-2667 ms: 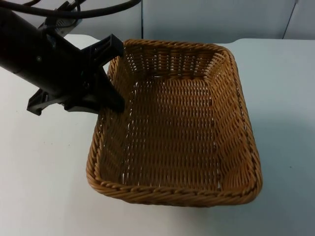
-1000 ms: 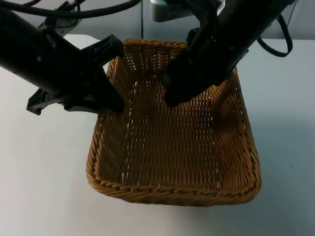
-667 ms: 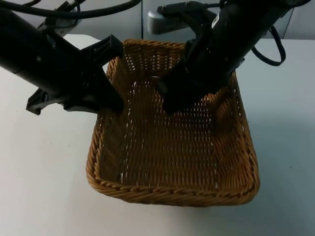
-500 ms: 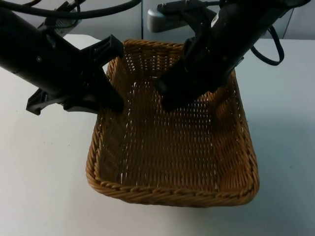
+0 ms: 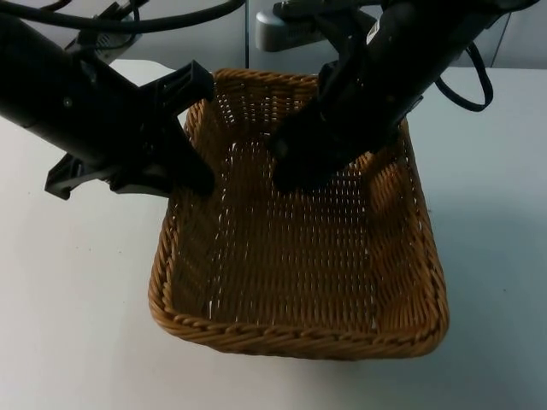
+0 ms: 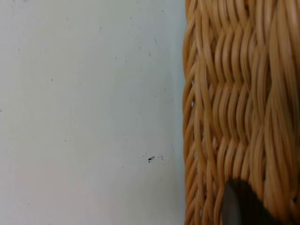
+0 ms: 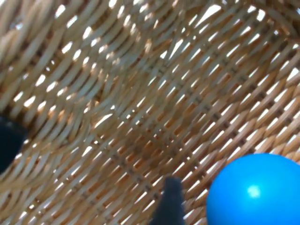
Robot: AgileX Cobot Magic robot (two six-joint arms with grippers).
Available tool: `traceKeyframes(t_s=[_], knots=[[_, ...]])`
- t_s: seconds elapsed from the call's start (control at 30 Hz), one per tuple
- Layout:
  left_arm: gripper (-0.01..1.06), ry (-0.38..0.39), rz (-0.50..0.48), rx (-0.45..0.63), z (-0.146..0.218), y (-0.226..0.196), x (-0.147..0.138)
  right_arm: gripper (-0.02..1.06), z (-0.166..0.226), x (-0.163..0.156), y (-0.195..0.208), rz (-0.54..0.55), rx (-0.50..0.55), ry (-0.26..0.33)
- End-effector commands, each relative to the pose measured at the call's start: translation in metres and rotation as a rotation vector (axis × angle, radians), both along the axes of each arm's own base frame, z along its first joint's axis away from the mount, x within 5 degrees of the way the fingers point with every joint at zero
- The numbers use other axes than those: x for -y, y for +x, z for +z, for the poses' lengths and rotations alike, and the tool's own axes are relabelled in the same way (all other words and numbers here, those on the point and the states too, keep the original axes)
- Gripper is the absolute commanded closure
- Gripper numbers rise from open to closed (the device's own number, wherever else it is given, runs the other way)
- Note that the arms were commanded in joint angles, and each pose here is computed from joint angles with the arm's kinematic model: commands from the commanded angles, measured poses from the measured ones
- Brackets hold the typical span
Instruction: Pick up the basket with the left hand and place the ball into the basket with the right hand.
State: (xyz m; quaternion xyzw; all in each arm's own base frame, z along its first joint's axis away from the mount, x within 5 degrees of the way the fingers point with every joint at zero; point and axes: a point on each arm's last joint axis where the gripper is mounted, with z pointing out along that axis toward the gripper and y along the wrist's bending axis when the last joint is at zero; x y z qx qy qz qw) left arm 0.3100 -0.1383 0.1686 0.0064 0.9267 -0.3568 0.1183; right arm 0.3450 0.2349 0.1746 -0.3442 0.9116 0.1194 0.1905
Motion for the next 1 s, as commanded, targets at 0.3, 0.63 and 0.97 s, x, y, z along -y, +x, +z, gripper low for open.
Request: traceKeyframes(t_s=[0.3, 0.63, 0.97], knots=[[1.05, -0.024, 0.01, 0.008, 0.006, -0.001, 0.002, 0.27, 0.036, 0.001, -0.005, 0.015, 0.077, 0.034], [1.05, -0.024, 0.013, 0.009, 0.006, 0.0, 0.002, 0.27, 0.042, 0.01, -0.012, 0.018, 0.037, -0.034], [1.05, -0.012, 0.027, 0.015, 0.004, 0.001, 0.001, 0.27, 0.081, 0.033, -0.045, -0.023, 0.175, 0.056]])
